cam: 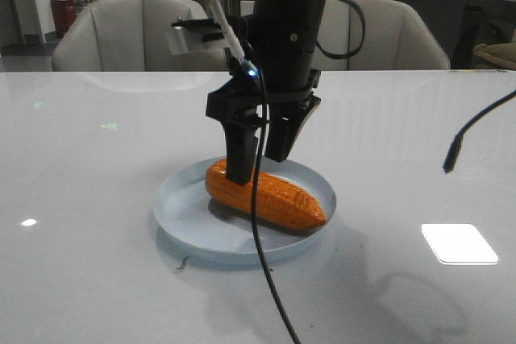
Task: Place corn on plate with both arms
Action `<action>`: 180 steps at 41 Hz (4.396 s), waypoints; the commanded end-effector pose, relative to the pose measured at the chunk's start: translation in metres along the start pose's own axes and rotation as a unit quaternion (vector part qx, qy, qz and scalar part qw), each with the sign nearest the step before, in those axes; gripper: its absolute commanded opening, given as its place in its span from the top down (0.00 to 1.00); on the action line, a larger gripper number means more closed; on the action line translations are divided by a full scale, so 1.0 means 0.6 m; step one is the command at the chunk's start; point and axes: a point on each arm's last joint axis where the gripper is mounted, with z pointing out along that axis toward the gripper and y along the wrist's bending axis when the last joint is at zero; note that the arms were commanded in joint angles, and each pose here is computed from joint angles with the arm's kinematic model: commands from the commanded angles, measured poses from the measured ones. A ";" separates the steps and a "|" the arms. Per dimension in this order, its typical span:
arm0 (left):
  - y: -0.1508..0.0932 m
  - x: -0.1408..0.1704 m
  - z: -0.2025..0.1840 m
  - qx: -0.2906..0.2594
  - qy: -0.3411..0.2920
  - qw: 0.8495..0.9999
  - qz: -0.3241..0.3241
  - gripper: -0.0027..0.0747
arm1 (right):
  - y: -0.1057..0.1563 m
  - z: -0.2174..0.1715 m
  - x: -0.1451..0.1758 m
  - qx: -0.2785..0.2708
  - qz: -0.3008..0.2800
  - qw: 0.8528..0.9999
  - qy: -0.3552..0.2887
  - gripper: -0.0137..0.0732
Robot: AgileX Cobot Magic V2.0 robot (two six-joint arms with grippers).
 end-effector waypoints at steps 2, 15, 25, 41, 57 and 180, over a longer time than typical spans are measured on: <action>0.003 -0.023 -0.010 -0.001 -0.049 0.999 -0.003 0.48 | 0.010 -0.090 -0.010 -0.004 0.001 1.000 -0.025 0.21; 0.003 -0.023 -0.010 -0.001 -0.049 0.999 -0.003 0.48 | -0.018 -0.232 0.004 0.032 0.107 0.986 -0.126 0.21; 0.003 -0.023 -0.010 -0.001 -0.049 0.999 -0.003 0.48 | 0.001 -0.440 0.100 0.103 0.120 0.948 -0.277 0.21; 0.003 -0.023 -0.010 -0.001 -0.050 0.999 -0.003 0.48 | 0.071 -0.538 0.406 0.260 0.270 0.835 -0.404 0.21; 0.003 -0.024 -0.010 -0.001 -0.052 0.999 -0.003 0.48 | 0.217 -0.381 0.591 0.299 0.344 0.785 -0.421 0.21; -0.016 0.257 -0.014 -0.079 -0.316 0.944 -0.051 0.85 | 0.083 -0.361 0.512 0.251 0.391 0.828 -0.315 0.21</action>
